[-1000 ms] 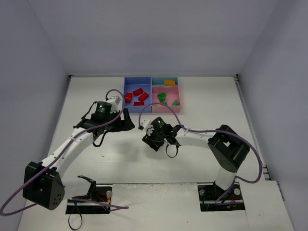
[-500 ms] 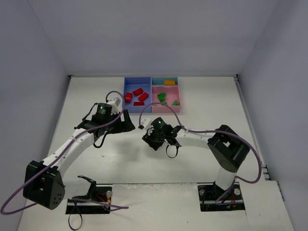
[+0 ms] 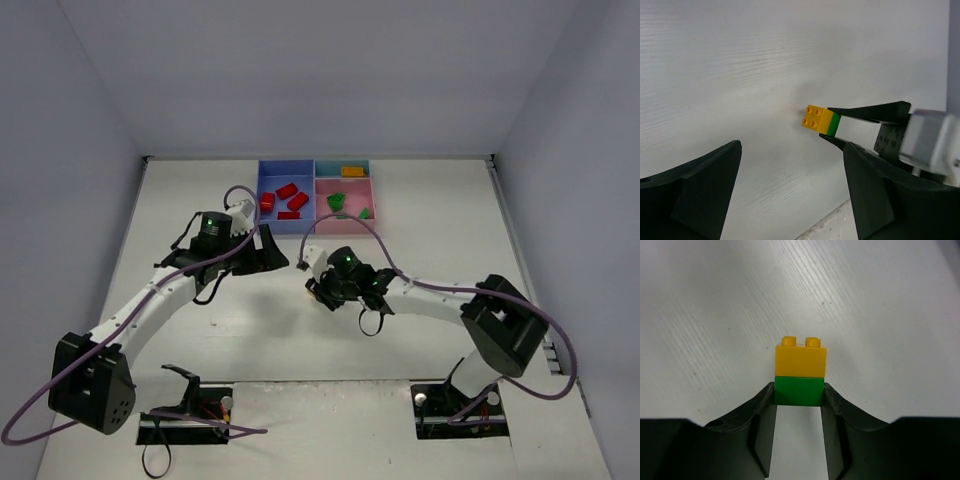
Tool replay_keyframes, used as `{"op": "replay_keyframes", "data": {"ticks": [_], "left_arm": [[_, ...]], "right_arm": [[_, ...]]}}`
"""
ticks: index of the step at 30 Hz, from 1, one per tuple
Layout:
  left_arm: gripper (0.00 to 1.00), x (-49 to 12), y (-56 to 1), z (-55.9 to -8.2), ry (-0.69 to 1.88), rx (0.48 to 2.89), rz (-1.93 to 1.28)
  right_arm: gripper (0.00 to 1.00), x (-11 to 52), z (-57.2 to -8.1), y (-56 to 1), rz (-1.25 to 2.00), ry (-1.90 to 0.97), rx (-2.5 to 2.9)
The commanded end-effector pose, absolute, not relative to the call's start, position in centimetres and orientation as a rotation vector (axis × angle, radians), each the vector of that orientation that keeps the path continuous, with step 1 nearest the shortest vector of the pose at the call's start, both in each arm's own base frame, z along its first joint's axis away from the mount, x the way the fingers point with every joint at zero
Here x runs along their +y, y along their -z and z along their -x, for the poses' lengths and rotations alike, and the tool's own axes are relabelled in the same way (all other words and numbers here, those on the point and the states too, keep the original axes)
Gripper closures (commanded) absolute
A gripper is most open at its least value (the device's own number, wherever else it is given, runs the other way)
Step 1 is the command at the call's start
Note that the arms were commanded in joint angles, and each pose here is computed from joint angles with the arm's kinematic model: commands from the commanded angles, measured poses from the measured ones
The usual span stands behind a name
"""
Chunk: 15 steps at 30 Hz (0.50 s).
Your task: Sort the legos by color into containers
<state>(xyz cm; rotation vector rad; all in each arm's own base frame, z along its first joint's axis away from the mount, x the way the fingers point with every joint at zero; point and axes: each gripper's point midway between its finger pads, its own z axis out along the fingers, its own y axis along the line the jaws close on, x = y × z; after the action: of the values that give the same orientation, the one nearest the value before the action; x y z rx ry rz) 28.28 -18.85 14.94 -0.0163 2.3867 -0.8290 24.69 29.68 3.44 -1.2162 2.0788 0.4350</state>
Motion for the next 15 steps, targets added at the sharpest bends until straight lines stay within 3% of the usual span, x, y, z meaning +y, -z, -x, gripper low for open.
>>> {"op": "replay_keyframes", "data": {"ticks": [1,15], "left_arm": [[0.24,-21.3,-17.6,-28.6,1.03,2.29,-0.047],[0.24,-25.7,-20.6,-27.2,1.261,2.177,-0.294]], "right_arm": [[1.0,32.1,-26.1,-11.8,1.131,-0.527,1.785],[0.99,32.2,-24.9,-17.3,1.104,-0.611,1.632]]}}
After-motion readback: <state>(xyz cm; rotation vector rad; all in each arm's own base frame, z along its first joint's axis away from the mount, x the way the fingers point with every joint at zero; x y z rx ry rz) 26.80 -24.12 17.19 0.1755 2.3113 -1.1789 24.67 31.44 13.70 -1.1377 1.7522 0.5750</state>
